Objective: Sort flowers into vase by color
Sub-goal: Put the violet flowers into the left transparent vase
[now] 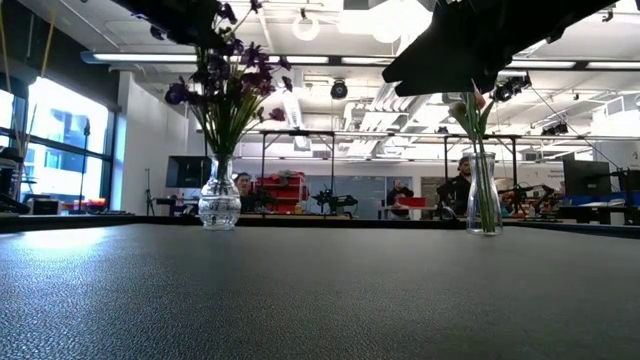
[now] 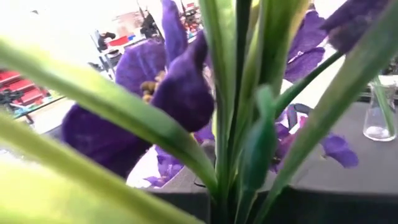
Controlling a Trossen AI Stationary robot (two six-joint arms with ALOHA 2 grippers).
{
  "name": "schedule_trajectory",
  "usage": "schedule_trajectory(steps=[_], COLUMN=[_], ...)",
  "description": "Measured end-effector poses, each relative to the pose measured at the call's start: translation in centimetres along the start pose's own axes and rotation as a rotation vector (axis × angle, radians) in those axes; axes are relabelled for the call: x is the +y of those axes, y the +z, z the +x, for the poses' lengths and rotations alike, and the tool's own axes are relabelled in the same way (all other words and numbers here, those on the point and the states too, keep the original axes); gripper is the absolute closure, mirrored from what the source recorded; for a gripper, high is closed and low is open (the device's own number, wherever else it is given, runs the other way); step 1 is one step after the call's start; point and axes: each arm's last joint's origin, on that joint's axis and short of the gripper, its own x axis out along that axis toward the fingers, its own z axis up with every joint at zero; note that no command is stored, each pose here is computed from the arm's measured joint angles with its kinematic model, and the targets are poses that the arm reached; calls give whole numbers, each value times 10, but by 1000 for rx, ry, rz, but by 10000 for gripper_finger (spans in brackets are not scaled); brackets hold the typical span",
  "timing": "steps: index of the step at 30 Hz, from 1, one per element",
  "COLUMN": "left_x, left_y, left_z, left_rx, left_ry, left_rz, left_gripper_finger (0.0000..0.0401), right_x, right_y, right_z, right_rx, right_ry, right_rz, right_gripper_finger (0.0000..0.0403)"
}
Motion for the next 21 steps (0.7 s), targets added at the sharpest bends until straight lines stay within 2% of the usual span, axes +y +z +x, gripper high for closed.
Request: schedule_trajectory(steps=[7, 15, 21], left_x=[-6, -5, -9], left_y=[-2, 11, 5], left_z=[7, 1, 3], left_rx=[14, -95, -46], left_ry=[-7, -7, -23], left_rz=[12, -35, -24], left_gripper_finger=[401, 401, 401], right_x=[0, 0, 0], right_y=[0, 0, 0], right_z=[0, 0, 0], right_rx=[0, 0, 0], right_ry=[0, 0, 0], right_rz=[-5, -5, -5], right_gripper_finger=[197, 197, 197])
